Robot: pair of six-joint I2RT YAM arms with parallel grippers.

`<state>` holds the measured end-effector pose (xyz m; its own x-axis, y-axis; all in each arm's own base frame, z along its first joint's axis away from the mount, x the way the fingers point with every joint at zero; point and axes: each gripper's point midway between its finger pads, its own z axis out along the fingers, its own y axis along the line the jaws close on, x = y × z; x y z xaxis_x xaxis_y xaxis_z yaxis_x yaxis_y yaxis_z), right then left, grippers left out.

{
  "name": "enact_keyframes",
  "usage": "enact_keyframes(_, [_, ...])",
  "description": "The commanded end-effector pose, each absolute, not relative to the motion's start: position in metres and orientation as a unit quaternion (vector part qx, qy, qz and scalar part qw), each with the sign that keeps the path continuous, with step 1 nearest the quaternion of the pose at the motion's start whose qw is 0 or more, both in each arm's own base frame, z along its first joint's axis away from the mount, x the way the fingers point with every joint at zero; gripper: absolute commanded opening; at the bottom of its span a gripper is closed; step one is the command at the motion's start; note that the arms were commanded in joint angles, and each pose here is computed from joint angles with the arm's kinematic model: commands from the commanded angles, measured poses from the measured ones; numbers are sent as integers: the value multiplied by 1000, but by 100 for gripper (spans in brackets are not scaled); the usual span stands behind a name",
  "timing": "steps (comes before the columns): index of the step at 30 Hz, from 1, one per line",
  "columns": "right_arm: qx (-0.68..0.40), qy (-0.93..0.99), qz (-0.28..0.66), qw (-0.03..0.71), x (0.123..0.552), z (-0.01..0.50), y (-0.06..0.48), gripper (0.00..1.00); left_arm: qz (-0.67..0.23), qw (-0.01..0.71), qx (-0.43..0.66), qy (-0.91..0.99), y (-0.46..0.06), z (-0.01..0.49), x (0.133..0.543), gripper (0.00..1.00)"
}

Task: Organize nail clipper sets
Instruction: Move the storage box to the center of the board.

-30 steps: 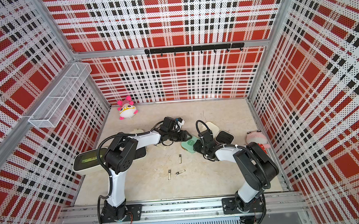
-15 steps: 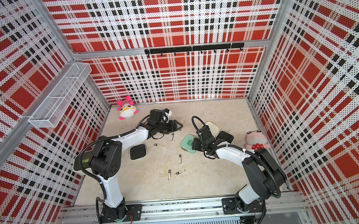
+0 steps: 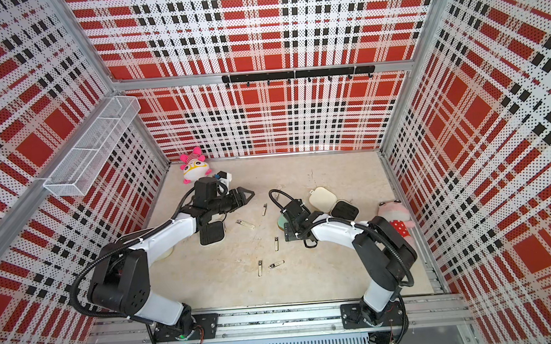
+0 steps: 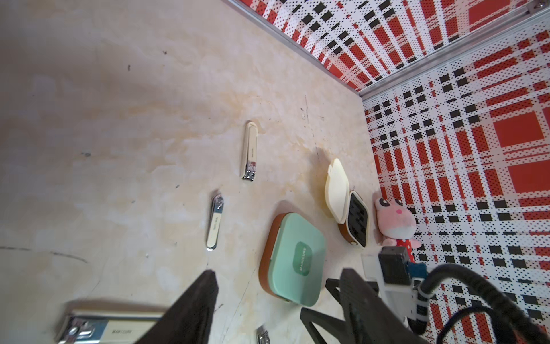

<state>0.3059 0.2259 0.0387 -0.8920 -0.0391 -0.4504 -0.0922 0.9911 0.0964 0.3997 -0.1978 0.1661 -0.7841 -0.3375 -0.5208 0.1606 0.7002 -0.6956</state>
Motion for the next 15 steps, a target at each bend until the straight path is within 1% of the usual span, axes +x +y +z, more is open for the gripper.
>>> enact_keyframes(1, [-37, 971, 42, 232, 312, 34, 232, 81, -396, 343, -54, 850, -187, 183, 398, 70])
enact_keyframes(3, [-34, 971, 34, 236, 318, 31, 233, 82, -399, 341, -52, 850, -186, 183, 395, 70])
enact_keyframes(4, [-29, 970, 26, 238, 322, 30, 232, 82, -396, 345, -63, 849, -175, 183, 398, 70])
enact_keyframes(6, [-22, 970, 16, 241, 330, 28, 232, 81, -397, 345, -68, 848, -170, 183, 398, 70])
enact_keyframes(11, [7, 970, 17, 242, 352, 23, 230, 71, -396, 345, -67, 848, -167, 183, 397, 70])
enact_keyframes(15, [21, 969, 25, 246, 374, 22, 228, 66, -395, 343, -66, 850, -166, 181, 395, 70])
